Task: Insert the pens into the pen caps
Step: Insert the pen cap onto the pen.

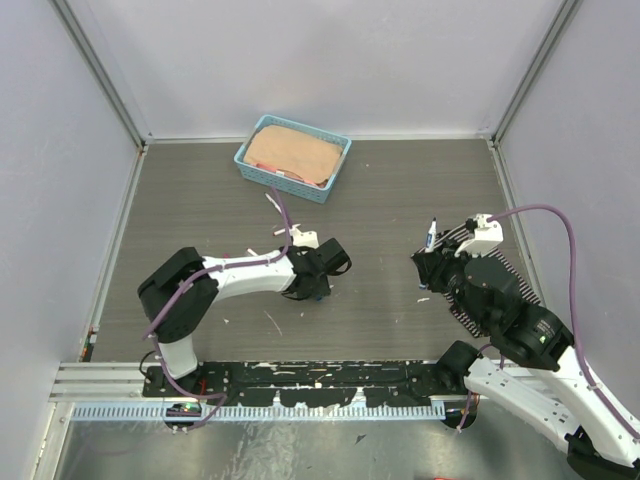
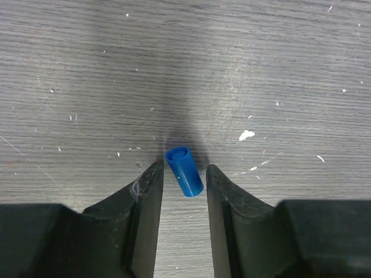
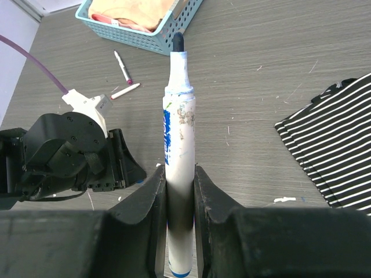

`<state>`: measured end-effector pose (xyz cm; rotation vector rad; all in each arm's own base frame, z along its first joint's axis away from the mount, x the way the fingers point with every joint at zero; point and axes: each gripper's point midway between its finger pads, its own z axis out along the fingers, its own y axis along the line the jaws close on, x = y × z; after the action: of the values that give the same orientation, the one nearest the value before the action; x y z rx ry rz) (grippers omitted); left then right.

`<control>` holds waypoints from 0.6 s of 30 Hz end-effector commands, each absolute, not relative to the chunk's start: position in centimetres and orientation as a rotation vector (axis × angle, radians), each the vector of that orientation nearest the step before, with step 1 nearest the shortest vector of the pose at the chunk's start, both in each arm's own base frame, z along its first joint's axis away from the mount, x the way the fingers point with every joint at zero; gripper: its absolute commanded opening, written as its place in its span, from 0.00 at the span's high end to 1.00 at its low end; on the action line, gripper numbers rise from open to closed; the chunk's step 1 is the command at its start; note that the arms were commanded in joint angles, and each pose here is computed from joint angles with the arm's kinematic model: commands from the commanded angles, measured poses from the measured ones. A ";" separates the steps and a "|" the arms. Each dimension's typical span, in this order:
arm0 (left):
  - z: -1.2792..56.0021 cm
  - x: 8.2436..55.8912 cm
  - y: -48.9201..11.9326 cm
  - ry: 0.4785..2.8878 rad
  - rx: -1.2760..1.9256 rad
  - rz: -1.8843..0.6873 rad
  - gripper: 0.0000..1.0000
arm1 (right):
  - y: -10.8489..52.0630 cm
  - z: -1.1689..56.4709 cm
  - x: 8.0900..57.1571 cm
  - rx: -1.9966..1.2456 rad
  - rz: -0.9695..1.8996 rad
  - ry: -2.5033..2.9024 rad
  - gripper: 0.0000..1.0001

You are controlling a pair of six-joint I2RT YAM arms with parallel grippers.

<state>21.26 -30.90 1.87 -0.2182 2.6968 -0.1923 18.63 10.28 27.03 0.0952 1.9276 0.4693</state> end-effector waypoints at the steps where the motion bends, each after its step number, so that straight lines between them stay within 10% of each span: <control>1: 1.1 21.4 -30.8 2.694 -0.232 -0.159 0.60 | 10.0 27.8 18.9 0.137 0.472 1.896 0.96; 18: 0.4 21.3 -28.7 2.676 -0.157 -0.073 0.91 | 11.8 28.9 18.7 0.123 0.607 1.856 0.99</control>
<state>21.47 -30.62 1.70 -0.2009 2.6827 -0.1705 18.41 10.46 26.34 0.0866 1.9502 0.4737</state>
